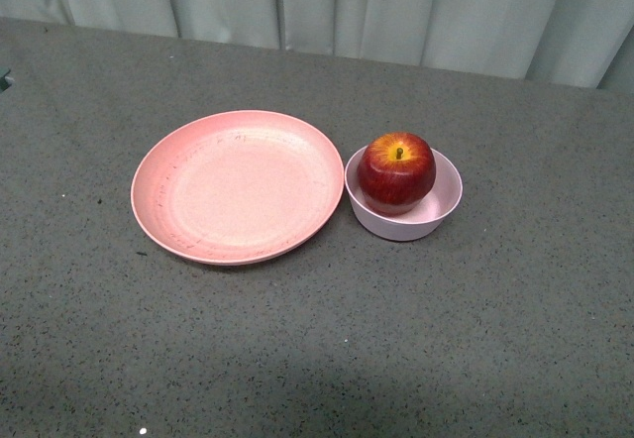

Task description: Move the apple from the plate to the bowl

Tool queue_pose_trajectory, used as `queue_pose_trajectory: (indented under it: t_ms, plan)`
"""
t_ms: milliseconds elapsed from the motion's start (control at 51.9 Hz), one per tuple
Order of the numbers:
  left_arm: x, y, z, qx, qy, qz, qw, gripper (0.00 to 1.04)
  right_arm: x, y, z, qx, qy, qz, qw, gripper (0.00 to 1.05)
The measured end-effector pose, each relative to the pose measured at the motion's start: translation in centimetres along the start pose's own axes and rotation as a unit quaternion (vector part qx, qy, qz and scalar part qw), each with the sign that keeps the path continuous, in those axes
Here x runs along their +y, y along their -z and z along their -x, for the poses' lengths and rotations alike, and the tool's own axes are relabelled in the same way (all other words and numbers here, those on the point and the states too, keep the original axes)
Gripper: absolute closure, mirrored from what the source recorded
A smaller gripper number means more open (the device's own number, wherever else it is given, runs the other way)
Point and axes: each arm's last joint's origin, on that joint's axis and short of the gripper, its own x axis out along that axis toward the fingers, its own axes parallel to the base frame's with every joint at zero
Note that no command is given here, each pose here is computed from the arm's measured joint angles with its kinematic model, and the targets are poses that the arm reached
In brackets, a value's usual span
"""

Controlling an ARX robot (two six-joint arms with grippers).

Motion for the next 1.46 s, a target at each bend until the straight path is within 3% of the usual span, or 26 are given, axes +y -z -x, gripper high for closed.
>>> queue_pose_trajectory:
  t_ms: [655,828,963,1117,1463]
  plan:
    - [0.0,0.3,1.7,0.004,0.001,0.000,1.000,1.00,0.0,0.0,0.0,0.000,0.000,0.000,1.000,0.09]
    - [0.0,0.3,1.7,0.004,0.001,0.000,1.000,0.61,0.0,0.0,0.0,0.000,0.000,0.000,1.000,0.09]
    - [0.0,0.3,1.7,0.004,0.001,0.000,1.000,0.40,0.0,0.0,0.0,0.000,0.000,0.000,1.000,0.09]
    - [0.0,0.3,1.7,0.004,0.001,0.000,1.000,0.06,0.0,0.0,0.0,0.000,0.000,0.000,1.000,0.09]
    - [0.0,0.3,1.7,0.004,0.001,-0.001,1.000,0.07,0.0,0.0,0.0,0.000,0.000,0.000,1.000,0.09]
